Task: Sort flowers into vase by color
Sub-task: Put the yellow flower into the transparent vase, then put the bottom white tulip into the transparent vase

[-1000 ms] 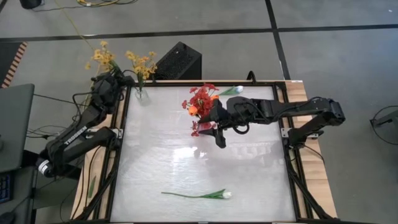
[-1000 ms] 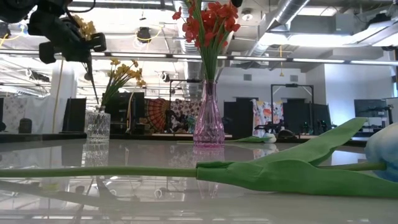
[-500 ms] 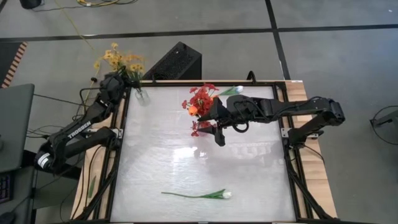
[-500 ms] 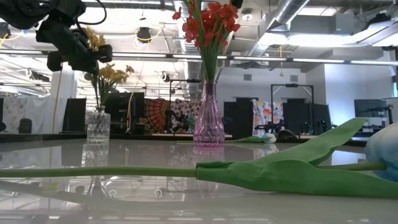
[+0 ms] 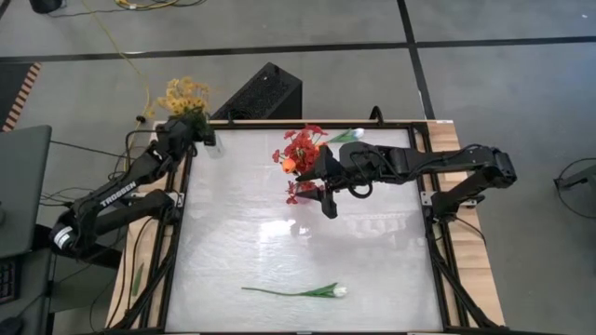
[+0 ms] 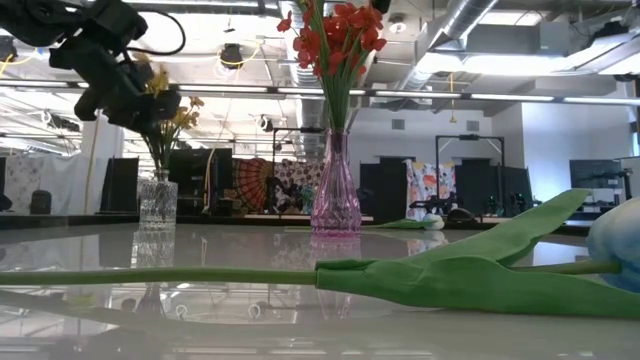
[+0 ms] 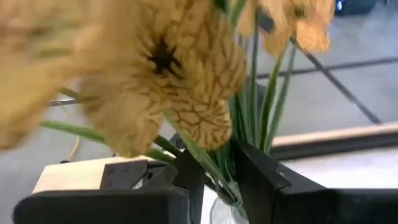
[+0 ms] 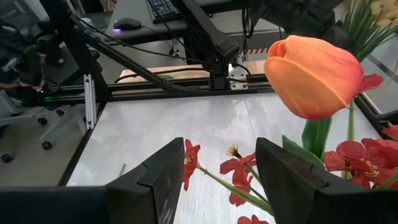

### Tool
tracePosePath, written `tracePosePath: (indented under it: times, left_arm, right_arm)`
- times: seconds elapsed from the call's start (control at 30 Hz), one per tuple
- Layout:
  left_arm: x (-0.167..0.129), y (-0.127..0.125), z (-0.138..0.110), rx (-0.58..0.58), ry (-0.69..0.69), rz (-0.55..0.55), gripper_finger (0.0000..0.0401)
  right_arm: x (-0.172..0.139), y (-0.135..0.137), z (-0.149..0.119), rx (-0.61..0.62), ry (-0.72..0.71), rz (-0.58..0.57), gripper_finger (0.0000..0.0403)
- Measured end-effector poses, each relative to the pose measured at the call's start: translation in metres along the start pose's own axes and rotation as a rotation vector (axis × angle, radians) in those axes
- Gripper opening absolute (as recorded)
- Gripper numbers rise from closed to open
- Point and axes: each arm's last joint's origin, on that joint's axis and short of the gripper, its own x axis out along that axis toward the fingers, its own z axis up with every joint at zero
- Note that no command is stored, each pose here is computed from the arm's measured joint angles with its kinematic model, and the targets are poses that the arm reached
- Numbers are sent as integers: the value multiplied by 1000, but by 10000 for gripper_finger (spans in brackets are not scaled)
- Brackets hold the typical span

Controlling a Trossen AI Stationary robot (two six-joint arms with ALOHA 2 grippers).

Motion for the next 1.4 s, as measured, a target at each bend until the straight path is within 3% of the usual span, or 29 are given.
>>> tracePosePath:
  times: [0.27,0.53,0.77,1.0,1.23,1.4]
  left_arm:
    - [-3,-5,-10,116,88,-68,124]
    - [-9,-9,-23,227,230,-223,173]
    - [-20,-17,-29,300,336,-361,196]
    - [-37,-37,-35,328,390,-675,197]
    - [-70,-63,-46,350,515,-1157,197]
    - [-99,-84,-56,433,526,-1353,197]
  right_arm:
    - [0,0,0,-19,5,0,223]
    - [0,0,-1,-19,14,3,223]
    - [0,4,-2,-18,25,87,223]
    - [-2,9,-3,-21,41,105,223]
    - [-2,17,-5,-6,58,142,223]
    - [-2,25,-8,29,87,160,223]
